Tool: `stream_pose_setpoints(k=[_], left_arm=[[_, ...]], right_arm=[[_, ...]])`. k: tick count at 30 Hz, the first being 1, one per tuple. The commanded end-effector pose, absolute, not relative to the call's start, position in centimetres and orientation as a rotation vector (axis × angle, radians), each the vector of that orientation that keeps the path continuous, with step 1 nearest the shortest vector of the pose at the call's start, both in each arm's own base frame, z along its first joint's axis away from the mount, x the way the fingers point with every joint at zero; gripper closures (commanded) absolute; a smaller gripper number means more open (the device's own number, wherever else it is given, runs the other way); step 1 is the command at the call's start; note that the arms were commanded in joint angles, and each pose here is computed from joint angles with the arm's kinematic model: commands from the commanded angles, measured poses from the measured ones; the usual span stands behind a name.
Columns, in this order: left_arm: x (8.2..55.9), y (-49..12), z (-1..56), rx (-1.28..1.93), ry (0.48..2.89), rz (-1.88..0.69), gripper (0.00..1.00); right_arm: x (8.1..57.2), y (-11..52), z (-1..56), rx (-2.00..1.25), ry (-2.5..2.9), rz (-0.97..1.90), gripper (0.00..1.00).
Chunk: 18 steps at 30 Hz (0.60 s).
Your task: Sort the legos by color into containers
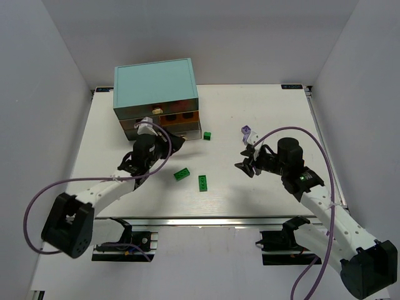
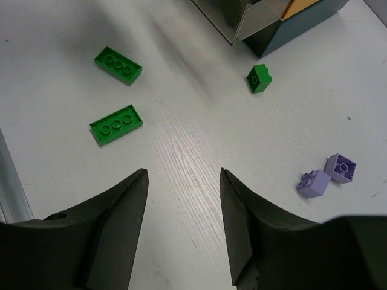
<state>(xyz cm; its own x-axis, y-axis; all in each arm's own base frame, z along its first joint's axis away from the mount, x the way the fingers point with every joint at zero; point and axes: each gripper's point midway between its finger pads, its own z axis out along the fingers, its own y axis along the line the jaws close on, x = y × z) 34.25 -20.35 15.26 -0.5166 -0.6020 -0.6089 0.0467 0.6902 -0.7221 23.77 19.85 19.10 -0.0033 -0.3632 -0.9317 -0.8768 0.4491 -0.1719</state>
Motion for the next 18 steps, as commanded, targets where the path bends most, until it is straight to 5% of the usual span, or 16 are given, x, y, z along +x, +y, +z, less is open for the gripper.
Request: stream_pose_setpoints(k=[1, 3, 4, 6, 10, 12, 15, 18], left_arm=[[32.8, -18.8, 17.2, -0.386, 1.954, -0.807, 0.32], [31.8, -18.0, 19.2, -0.338, 1.913, -0.789, 0.43], [31.1, -17.0, 20.0, -0.334, 1.899, -0.767, 0.59], [30.4, -15.9, 20.8, -0.261, 1.888, -0.694, 0.75], [29.0, -15.0, 22.3, -0.044, 1.866, -0.589, 0.84], [28.4, -15.2, 22.7, 0.098, 1.849, -0.556, 0.69], [27.4, -16.2, 22.9, 0.277, 1.839, -0.553, 0.36], [27.2, -16.1, 24.0, 0.347, 1.819, -0.52, 0.28]], right_arm=[[23.3, 20.1, 18.8, -1.167, 1.561, 0.594, 0.44], [23.5, 20.0, 18.6, -1.17, 1.566, 0.581, 0.44], [23.9, 19.8, 18.5, -1.155, 1.578, 0.566, 0.44], [24.9, 19.2, 18.4, -1.111, 1.613, 0.512, 0.5], [27.7, 17.6, 17.6, -0.93, 1.738, 0.405, 0.67], [28.9, 16.6, 16.5, -0.857, 1.806, 0.341, 0.69], [30.8, 15.7, 16.5, -0.76, 1.841, 0.278, 0.42], [32.2, 15.5, 15.2, -0.71, 1.916, 0.25, 0.27]])
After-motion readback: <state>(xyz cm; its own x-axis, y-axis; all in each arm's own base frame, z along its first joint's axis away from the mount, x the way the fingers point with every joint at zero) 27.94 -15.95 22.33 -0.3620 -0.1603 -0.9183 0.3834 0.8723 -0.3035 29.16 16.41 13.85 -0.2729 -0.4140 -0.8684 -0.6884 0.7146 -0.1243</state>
